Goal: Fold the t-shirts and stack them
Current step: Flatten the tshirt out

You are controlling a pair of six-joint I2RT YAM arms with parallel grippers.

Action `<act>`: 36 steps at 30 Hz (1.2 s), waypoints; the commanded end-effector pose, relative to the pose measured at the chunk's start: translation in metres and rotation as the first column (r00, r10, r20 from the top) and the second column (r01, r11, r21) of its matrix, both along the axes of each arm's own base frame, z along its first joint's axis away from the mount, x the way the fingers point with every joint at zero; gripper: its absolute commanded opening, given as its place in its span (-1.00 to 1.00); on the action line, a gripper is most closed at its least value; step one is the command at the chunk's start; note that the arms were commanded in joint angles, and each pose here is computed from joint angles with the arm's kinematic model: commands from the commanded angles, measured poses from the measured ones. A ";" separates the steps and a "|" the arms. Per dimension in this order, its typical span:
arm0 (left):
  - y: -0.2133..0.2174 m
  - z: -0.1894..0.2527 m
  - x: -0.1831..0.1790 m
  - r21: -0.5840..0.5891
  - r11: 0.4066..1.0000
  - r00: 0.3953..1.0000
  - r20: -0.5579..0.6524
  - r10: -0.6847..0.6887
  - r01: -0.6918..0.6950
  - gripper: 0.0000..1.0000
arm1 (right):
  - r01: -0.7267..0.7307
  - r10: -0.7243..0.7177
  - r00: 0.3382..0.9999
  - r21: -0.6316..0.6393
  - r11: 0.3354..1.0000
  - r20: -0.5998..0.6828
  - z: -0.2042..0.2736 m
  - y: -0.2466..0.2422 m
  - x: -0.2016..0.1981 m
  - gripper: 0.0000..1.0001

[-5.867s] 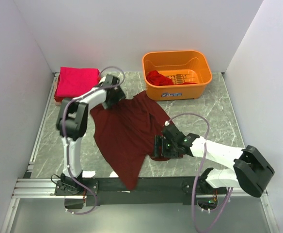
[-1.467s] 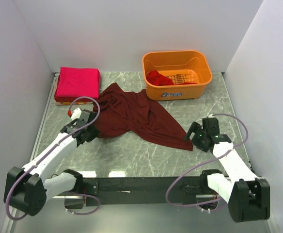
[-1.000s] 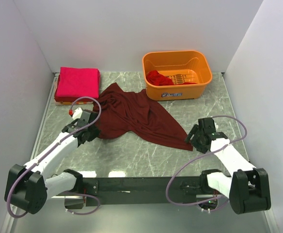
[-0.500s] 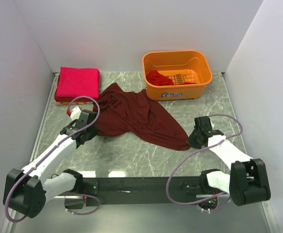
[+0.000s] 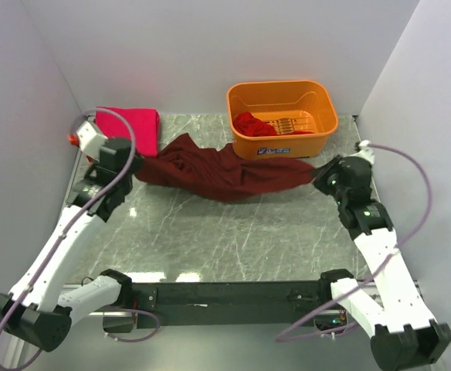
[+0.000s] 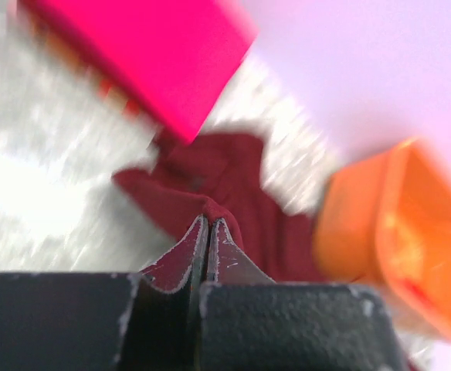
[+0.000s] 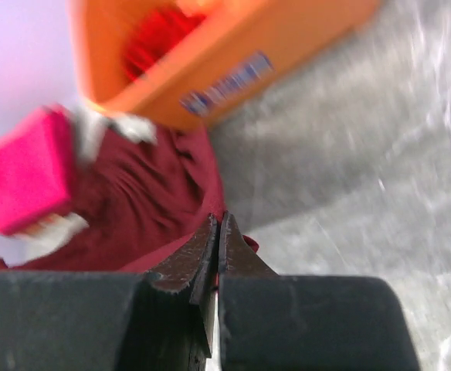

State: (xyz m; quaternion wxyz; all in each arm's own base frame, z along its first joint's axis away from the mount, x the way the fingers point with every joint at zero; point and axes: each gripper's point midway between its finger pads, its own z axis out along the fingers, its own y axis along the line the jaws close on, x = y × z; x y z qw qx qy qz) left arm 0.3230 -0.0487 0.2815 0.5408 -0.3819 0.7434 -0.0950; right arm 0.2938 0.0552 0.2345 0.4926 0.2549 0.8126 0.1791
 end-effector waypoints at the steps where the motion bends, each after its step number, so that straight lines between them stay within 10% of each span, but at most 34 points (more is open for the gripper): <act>1: 0.029 0.099 -0.012 0.030 0.995 0.967 0.240 0.085 -0.095 -0.99 | 0.065 -0.067 0.967 0.019 0.998 0.244 0.092 -0.012 0.000 -1.00; 14: 0.051 0.334 -0.140 0.058 0.996 0.633 0.769 -0.084 0.061 -0.99 | 0.047 -0.008 0.774 -0.044 0.998 0.633 0.297 -0.028 -0.091 -1.00; 27: 0.058 0.428 -0.272 0.213 0.968 0.302 0.921 -0.245 0.135 -0.99 | 0.014 0.047 0.536 -0.064 0.998 0.843 0.387 -0.036 -0.215 -1.00; 31: 0.052 0.443 -0.262 0.240 0.963 0.294 0.918 -0.266 0.122 -0.99 | 0.050 0.016 0.538 -0.051 0.997 0.842 0.387 -0.043 -0.212 -1.00; 36: 0.037 0.409 -0.160 0.214 0.973 0.505 0.832 -0.229 0.088 -0.99 | 0.106 -0.034 0.655 -0.047 0.993 0.754 0.350 -0.046 -0.150 -1.00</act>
